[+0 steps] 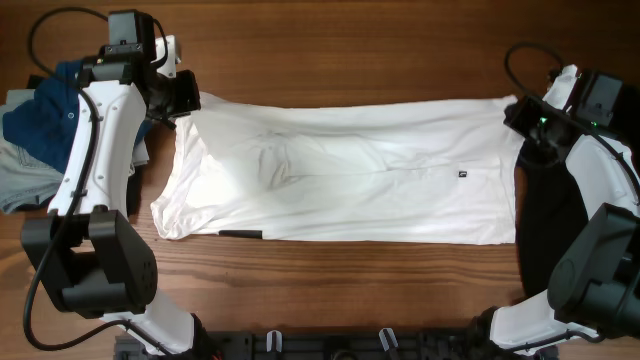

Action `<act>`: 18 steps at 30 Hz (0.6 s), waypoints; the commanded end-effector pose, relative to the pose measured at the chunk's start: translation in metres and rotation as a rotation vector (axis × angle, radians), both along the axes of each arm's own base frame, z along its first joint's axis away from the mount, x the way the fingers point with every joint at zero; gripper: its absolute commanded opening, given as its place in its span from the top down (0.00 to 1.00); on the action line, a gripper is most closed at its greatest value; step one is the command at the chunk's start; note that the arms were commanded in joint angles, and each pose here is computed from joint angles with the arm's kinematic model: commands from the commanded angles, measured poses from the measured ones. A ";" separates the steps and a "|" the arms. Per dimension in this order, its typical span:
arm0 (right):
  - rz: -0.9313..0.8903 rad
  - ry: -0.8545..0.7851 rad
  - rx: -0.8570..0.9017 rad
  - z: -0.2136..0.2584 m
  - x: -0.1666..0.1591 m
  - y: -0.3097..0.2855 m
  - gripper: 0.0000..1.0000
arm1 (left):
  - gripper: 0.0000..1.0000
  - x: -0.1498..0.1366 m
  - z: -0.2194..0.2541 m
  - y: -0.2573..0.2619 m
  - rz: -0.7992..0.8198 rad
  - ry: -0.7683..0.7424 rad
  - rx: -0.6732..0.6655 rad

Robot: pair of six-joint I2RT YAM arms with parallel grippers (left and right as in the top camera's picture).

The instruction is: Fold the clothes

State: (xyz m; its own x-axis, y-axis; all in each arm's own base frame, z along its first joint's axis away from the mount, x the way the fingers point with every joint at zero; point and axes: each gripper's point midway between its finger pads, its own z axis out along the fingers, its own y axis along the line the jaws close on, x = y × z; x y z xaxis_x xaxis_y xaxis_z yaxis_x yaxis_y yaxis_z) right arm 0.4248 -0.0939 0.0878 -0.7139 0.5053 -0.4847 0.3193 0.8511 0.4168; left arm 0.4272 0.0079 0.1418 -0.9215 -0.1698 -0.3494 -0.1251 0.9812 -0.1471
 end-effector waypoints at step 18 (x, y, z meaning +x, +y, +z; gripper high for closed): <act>-0.256 0.473 -0.025 -0.048 -0.096 -0.018 0.96 | 0.96 -0.079 -0.014 0.040 0.180 0.322 0.201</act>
